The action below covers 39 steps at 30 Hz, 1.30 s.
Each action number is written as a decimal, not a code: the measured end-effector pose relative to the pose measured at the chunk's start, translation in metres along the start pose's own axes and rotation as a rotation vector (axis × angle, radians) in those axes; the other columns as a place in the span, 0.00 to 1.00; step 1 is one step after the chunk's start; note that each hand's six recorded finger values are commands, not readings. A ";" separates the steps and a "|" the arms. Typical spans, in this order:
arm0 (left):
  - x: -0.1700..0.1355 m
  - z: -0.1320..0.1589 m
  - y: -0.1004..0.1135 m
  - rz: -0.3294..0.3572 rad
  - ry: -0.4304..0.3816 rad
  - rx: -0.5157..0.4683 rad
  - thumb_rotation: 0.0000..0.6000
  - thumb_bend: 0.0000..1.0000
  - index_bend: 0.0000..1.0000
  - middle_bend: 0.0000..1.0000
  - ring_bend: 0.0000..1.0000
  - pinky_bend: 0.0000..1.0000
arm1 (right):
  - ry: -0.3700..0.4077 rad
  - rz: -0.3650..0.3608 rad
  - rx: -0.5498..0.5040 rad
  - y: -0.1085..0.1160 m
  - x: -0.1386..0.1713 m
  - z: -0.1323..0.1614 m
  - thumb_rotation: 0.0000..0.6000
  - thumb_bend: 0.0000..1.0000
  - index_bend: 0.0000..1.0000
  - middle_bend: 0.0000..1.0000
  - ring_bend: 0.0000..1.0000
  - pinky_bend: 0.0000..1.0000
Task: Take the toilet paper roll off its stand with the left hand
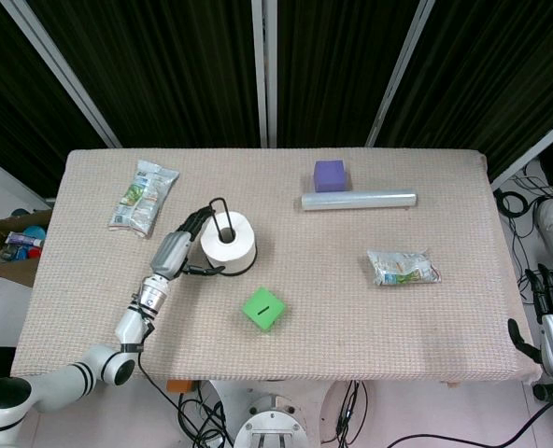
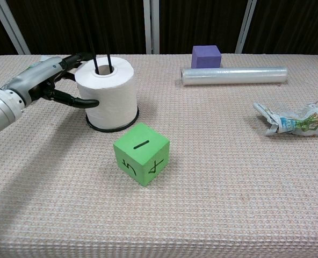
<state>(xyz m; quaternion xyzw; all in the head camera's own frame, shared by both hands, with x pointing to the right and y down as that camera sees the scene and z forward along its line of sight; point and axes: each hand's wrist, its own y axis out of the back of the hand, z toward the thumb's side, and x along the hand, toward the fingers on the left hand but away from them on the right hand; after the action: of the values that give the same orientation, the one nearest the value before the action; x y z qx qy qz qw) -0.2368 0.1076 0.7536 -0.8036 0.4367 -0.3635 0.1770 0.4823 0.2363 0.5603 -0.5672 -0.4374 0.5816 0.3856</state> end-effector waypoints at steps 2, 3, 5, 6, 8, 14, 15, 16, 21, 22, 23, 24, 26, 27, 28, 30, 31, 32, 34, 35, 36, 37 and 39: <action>0.001 0.001 -0.002 -0.002 -0.003 -0.005 0.75 0.02 0.00 0.00 0.00 0.17 | -0.001 -0.001 0.000 0.001 0.000 -0.001 1.00 0.33 0.00 0.00 0.00 0.00; 0.001 0.002 -0.003 -0.003 -0.005 -0.007 0.75 0.01 0.00 0.00 0.00 0.17 | -0.001 -0.001 0.000 0.001 0.000 -0.001 1.00 0.33 0.00 0.00 0.00 0.00; 0.003 0.004 -0.004 -0.006 -0.008 -0.016 0.75 0.01 0.00 0.00 0.00 0.17 | -0.002 -0.001 -0.002 0.001 -0.001 -0.001 1.00 0.33 0.00 0.00 0.00 0.00; 0.003 0.005 -0.005 -0.007 -0.010 -0.021 0.75 0.01 0.00 0.00 0.00 0.17 | -0.004 0.000 -0.002 0.001 -0.001 -0.002 1.00 0.33 0.00 0.00 0.00 0.00; 0.005 0.007 -0.007 -0.011 -0.012 -0.036 0.75 0.01 0.00 0.00 0.00 0.17 | -0.007 0.003 -0.001 0.000 -0.001 -0.003 1.00 0.34 0.00 0.00 0.00 0.00; 0.011 0.014 -0.012 -0.022 -0.015 -0.101 0.75 0.02 0.00 0.00 0.00 0.17 | -0.018 0.001 -0.005 0.001 0.000 -0.008 1.00 0.34 0.00 0.00 0.00 0.00; 0.013 0.015 -0.013 -0.024 -0.017 -0.111 0.75 0.01 0.00 0.00 0.00 0.17 | -0.019 0.000 -0.006 0.001 -0.001 -0.008 1.00 0.34 0.00 0.00 0.00 0.00; 0.015 0.017 -0.014 -0.025 -0.019 -0.119 0.75 0.02 0.00 0.00 0.00 0.17 | -0.019 0.000 -0.006 0.001 -0.001 -0.009 1.00 0.34 0.00 0.00 0.00 0.00; 0.020 0.020 -0.016 -0.021 -0.018 -0.153 0.90 0.01 0.00 0.02 0.00 0.17 | -0.020 0.001 -0.006 0.002 -0.001 -0.009 1.00 0.34 0.00 0.00 0.00 0.00; 0.021 0.020 -0.016 -0.022 -0.018 -0.158 0.95 0.01 0.00 0.03 0.00 0.17 | -0.020 0.001 -0.006 0.002 -0.001 -0.010 1.00 0.34 0.00 0.00 0.00 0.00; 0.022 0.020 -0.017 -0.024 -0.018 -0.161 1.00 0.02 0.00 0.04 0.00 0.17 | -0.021 0.001 -0.007 0.002 -0.002 -0.010 1.00 0.34 0.00 0.00 0.00 0.00; 0.022 0.020 -0.017 -0.028 -0.017 -0.165 1.00 0.02 0.00 0.06 0.00 0.17 | -0.022 0.002 -0.006 0.002 -0.002 -0.010 1.00 0.34 0.00 0.00 0.00 0.00; 0.023 0.019 -0.019 -0.039 -0.012 -0.181 1.00 0.04 0.00 0.10 0.01 0.17 | -0.023 0.003 -0.006 0.002 -0.002 -0.011 1.00 0.34 0.00 0.00 0.00 0.00; 0.024 0.018 -0.020 -0.041 -0.009 -0.187 1.00 0.05 0.00 0.13 0.03 0.17 | -0.024 0.002 -0.006 0.002 -0.002 -0.011 1.00 0.34 0.00 0.00 0.00 0.00; 0.025 0.018 -0.020 -0.038 -0.006 -0.195 1.00 0.07 0.00 0.15 0.05 0.17 | -0.024 0.002 -0.007 0.003 -0.002 -0.011 1.00 0.34 0.00 0.00 0.00 0.00; 0.025 0.019 -0.018 -0.028 -0.005 -0.210 1.00 0.10 0.02 0.21 0.12 0.18 | -0.024 0.002 -0.006 0.003 -0.002 -0.011 1.00 0.34 0.00 0.00 0.00 0.00; 0.026 0.019 -0.017 -0.016 -0.005 -0.225 1.00 0.11 0.04 0.24 0.15 0.19 | -0.024 0.002 -0.006 0.003 -0.002 -0.011 1.00 0.34 0.00 0.00 0.00 0.00; 0.026 0.020 -0.015 -0.007 -0.005 -0.237 1.00 0.13 0.06 0.27 0.18 0.20 | -0.024 0.004 -0.005 0.002 -0.002 -0.011 1.00 0.34 0.00 0.00 0.00 0.00; 0.027 0.022 -0.011 0.020 -0.007 -0.267 1.00 0.15 0.11 0.32 0.22 0.22 | -0.025 0.006 -0.005 0.002 -0.003 -0.011 1.00 0.34 0.00 0.00 0.00 0.00; 0.028 0.023 -0.009 0.031 -0.009 -0.282 1.00 0.17 0.13 0.35 0.24 0.23 | -0.025 0.007 -0.004 0.002 -0.003 -0.011 1.00 0.34 0.00 0.00 0.00 0.00; 0.028 0.024 -0.008 0.039 -0.010 -0.296 1.00 0.18 0.15 0.37 0.26 0.24 | -0.025 0.008 -0.003 0.002 -0.003 -0.011 1.00 0.34 0.00 0.00 0.00 0.00; 0.028 0.025 -0.007 0.046 -0.012 -0.311 1.00 0.18 0.16 0.39 0.27 0.24 | -0.025 0.008 -0.003 0.002 -0.003 -0.011 1.00 0.34 0.00 0.00 0.00 0.00; 0.027 0.028 -0.003 0.057 -0.021 -0.321 1.00 0.19 0.18 0.41 0.29 0.24 | -0.025 0.009 -0.003 0.002 -0.003 -0.011 1.00 0.34 0.00 0.00 0.00 0.00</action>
<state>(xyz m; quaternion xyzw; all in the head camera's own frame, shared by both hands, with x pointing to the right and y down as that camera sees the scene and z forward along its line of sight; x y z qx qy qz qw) -0.2049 0.0861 0.7481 -0.8126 0.5100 -0.2753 0.0612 0.4934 0.2340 0.5600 -0.5624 -0.4405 0.5896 0.3768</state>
